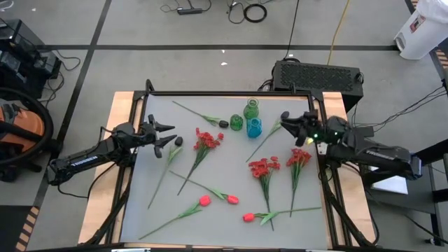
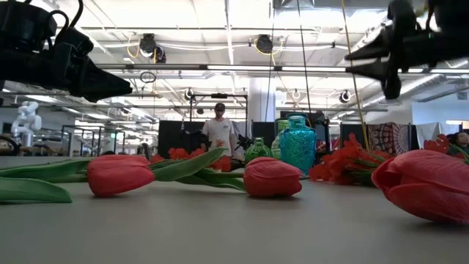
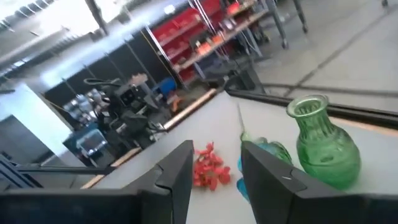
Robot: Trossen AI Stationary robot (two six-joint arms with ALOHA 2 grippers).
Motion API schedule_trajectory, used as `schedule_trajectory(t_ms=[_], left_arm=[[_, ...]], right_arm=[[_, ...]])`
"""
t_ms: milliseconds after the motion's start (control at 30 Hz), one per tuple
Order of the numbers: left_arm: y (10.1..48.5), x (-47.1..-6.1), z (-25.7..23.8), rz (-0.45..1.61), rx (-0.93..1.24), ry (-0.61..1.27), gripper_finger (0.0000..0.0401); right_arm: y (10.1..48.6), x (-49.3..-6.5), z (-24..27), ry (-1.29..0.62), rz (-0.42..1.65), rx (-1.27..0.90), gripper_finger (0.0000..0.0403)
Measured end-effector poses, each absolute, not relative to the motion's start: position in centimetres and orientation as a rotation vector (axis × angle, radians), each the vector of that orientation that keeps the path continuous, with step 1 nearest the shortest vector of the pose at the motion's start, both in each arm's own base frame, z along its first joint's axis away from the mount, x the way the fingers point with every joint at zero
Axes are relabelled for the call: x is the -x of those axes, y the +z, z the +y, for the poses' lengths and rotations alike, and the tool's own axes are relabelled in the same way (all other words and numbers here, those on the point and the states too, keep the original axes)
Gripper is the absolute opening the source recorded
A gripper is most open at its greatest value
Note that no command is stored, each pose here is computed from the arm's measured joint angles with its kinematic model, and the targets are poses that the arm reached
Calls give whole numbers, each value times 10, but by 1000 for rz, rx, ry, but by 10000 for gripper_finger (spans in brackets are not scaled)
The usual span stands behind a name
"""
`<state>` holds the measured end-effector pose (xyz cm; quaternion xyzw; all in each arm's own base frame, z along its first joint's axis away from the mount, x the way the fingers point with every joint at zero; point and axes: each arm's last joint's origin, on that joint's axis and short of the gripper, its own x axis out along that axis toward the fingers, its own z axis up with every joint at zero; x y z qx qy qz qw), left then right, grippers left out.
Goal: Sort flowers into vase by color
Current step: Put the right red flowers into the top green vase
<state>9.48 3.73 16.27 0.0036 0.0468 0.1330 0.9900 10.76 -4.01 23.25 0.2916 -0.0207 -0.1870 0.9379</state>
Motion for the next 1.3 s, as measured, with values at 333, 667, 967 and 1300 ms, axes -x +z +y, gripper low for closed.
schedule_trajectory(t_ms=[333, 667, 967, 1300], left_arm=[[163, -95, 37, 94, -7, 267, 191], [163, -95, 37, 94, -7, 266, 191], [163, -95, 37, 94, -7, 267, 191], [163, -95, 37, 94, -7, 267, 191]], right_arm=[[298, -107, -39, -496, 224, -815, 128], [291, -145, -25, -516, 535, -1015, 128], [273, -164, 0, -535, 716, -1145, 128], [257, -175, 29, -595, 855, -1253, 128]])
